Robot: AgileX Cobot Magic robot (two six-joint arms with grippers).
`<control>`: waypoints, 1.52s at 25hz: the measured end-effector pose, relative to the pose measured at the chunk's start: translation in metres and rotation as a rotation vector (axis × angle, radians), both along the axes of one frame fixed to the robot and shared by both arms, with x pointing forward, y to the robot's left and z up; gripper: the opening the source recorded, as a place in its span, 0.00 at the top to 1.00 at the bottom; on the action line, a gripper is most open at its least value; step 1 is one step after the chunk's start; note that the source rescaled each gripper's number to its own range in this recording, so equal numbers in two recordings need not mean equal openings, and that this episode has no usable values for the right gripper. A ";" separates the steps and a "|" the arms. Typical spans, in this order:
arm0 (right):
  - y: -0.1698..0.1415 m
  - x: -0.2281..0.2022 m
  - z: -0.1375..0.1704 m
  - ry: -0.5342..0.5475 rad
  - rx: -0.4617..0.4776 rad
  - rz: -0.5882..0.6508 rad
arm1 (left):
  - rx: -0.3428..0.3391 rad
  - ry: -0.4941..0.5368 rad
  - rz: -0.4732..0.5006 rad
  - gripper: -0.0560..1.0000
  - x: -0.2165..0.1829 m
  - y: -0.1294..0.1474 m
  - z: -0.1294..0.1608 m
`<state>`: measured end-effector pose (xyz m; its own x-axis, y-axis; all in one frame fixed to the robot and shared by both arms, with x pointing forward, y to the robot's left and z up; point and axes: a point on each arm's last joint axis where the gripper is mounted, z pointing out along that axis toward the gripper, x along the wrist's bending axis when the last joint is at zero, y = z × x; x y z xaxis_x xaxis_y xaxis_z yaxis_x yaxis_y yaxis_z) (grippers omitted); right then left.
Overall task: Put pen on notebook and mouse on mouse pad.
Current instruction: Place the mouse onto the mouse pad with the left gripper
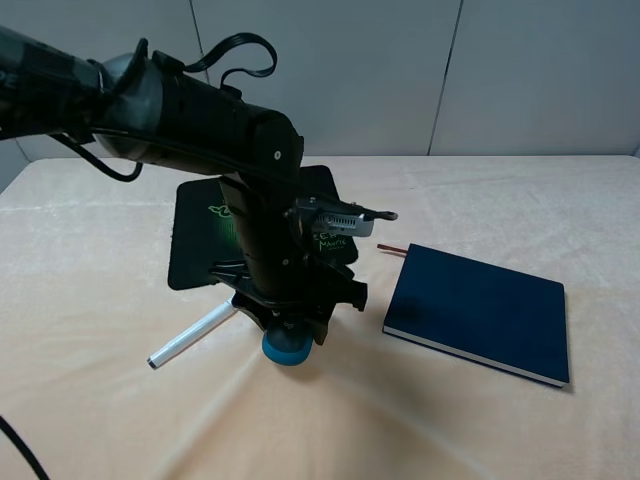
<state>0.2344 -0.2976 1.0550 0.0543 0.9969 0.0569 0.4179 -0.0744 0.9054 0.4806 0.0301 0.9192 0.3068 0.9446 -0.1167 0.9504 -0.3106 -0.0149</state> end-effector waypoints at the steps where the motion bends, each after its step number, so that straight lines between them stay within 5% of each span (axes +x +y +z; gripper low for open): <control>1: 0.000 0.000 0.000 0.000 0.001 0.001 | 0.001 0.000 -0.001 0.50 0.000 0.000 0.001; 38: 0.000 0.000 0.000 0.000 0.002 0.001 | 0.048 0.009 -0.018 0.49 0.000 0.004 0.002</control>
<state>0.2344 -0.2975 1.0550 0.0531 0.9969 0.0586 0.4180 -0.0755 0.9053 0.4805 0.0337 0.9208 0.3227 0.9436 -0.0738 0.9446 -0.3261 -0.0386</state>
